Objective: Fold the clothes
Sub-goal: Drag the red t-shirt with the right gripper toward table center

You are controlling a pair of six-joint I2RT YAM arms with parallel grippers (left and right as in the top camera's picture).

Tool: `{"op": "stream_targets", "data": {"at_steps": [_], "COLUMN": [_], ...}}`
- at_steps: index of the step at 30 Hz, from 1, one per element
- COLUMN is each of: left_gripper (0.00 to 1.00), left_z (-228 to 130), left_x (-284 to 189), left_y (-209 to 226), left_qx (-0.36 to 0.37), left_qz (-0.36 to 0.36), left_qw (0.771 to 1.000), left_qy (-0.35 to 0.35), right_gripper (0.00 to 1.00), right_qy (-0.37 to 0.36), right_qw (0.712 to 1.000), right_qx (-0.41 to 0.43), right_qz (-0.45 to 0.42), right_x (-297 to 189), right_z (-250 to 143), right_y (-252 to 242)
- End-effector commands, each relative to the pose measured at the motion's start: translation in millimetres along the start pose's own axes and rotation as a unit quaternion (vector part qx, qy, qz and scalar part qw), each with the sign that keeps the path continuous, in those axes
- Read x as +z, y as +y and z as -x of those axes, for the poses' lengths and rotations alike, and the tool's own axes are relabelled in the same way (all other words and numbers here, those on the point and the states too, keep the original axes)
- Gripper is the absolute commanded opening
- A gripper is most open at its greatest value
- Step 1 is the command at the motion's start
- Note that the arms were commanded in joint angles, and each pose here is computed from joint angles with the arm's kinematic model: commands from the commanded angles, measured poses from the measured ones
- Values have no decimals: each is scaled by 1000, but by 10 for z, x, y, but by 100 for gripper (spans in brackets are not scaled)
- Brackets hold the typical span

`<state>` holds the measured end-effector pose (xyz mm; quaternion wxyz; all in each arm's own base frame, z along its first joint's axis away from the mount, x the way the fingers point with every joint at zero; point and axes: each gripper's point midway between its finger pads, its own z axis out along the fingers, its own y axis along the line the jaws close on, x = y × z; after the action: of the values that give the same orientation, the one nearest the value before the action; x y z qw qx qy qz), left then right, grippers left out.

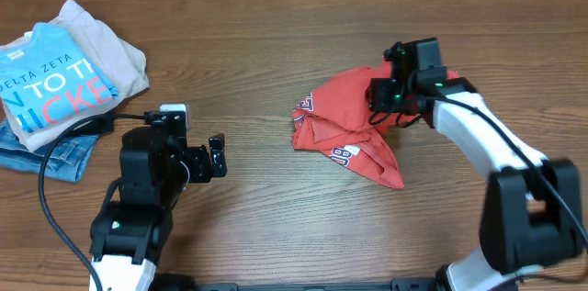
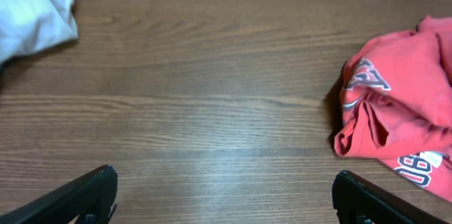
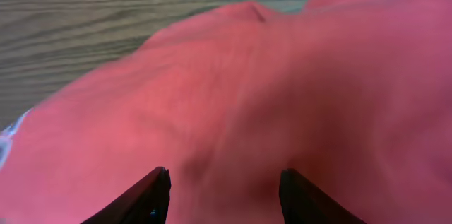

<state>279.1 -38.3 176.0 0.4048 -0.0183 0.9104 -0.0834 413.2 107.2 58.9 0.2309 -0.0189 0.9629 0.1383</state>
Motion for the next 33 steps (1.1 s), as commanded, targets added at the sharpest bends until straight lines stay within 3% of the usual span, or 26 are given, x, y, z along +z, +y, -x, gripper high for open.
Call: {"op": "stream_targets", "data": {"at_steps": [1,4,6,8,9,13,17,21,22,27,33], "left_gripper": [100,100,100,100,100,100,100,100,100,100,100], "left_z": [67,19,-8,-30,-34,-32,27,122,173,334,311], "left_x": [29,96,134,164,177,184,188,188,185,160,202], "left_y": [-20,-8,0,6,8,8,-3,-54,-117,-336,-671], "left_qx": [-15,-28,-44,-51,-51,-51,-50,-48,-46,-34,-2], "left_qz": [-5,-2,0,2,2,2,-1,-15,-33,-85,-128], "left_qw": [1000,999,999,998,998,998,999,999,998,995,991], "left_qy": [3,18,26,32,34,34,22,4,-5,-34,-31], "right_gripper": [53,47,31,8,4,4,4,4,4,4,4], "right_qy": [-4,-14,-18,-18,-16,-11,-22,-81,-117,-210,-227], "right_qw": [1000,999,997,996,996,996,996,995,992,975,971], "right_qx": [-9,1,19,21,21,35,32,14,-7,-69,-71], "right_qz": [2,-34,-68,-83,-83,-84,-81,-64,-52,-24,-22], "right_x": [212,308,325,319,318,290,10,-739,-1177,-2351,-2611], "right_z": [5,37,38,29,21,11,261,858,1118,1539,1591], "right_y": [-8,-143,-269,-320,-323,-318,-199,114,315,883,953]}}
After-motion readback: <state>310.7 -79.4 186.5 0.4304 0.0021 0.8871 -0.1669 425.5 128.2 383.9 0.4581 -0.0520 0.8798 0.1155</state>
